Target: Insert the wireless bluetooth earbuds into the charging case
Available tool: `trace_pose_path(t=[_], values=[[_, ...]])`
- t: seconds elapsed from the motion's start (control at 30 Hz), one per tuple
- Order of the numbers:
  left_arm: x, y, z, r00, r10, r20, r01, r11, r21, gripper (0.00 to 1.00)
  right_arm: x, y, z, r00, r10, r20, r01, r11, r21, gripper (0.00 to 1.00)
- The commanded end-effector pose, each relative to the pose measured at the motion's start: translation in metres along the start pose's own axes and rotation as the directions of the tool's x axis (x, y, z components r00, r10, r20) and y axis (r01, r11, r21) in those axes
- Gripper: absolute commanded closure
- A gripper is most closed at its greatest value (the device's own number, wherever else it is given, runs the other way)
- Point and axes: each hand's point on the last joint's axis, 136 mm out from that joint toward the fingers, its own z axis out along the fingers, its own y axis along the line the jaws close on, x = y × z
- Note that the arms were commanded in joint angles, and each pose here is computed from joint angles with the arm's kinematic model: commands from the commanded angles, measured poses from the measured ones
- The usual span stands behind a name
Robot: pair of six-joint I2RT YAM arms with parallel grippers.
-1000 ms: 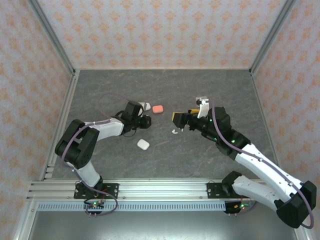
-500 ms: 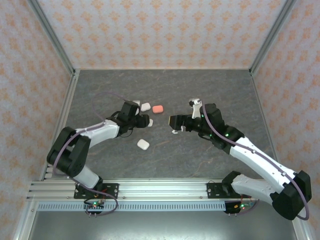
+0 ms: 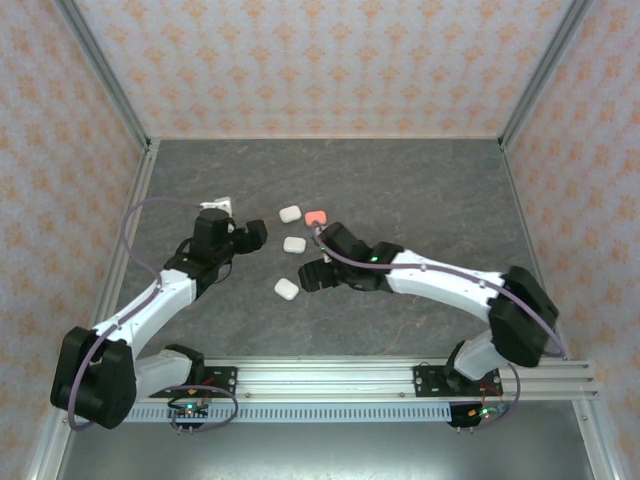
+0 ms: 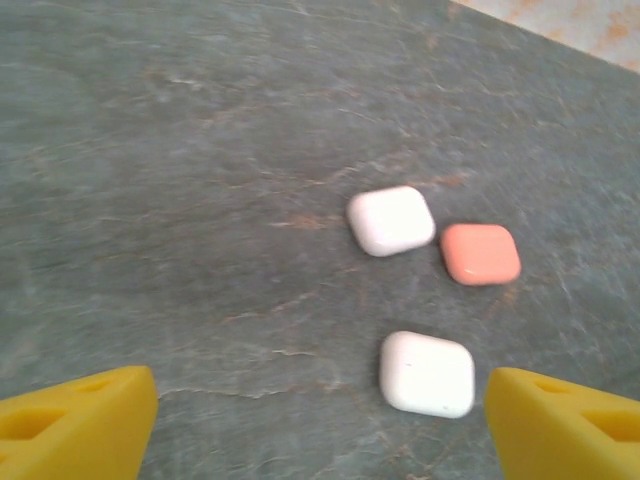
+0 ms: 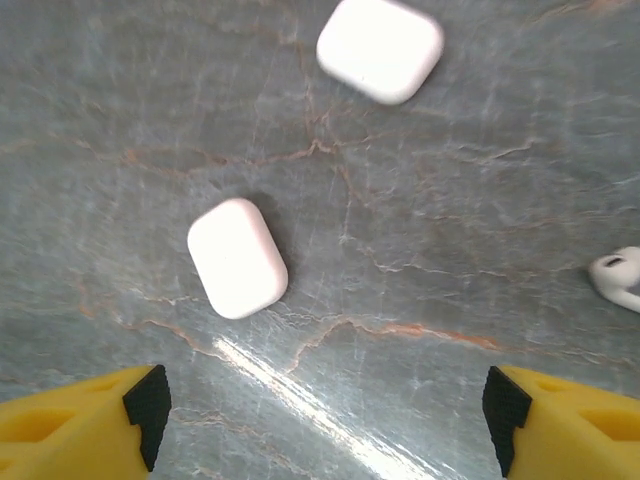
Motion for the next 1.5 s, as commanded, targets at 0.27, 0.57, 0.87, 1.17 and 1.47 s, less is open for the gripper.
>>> trace_pose_path(t=[0.27,0.57,0.87,1.17,1.47], values=[[0.009,0.042,-0.024,0.994,-0.110,0.022,0.111,0.993,-0.047,0.11,0.008,0.025,0.060,0.978,-0.156,-0.139,0.172,0.979,0.113,0.18],[0.016,0.052,-0.030,0.992,-0.125,0.029,0.126,0.990,-0.068,0.09,0.018,0.035,0.095,0.948,-0.222,-0.228,0.256,0.958,0.130,0.22],[0.018,0.055,-0.030,0.992,-0.127,0.028,0.129,0.989,-0.076,0.08,0.033,0.032,0.110,0.920,-0.256,-0.296,0.309,0.939,0.149,0.35],[0.020,0.051,-0.031,0.991,-0.137,0.009,0.137,0.989,-0.051,0.08,0.024,0.029,0.097,0.919,-0.294,-0.262,0.343,0.924,0.169,0.51],[0.006,-0.013,-0.049,0.994,-0.046,-0.099,0.068,0.970,0.233,0.21,-0.022,0.027,0.038,0.907,-0.421,-0.026,0.417,0.886,0.200,0.56]])
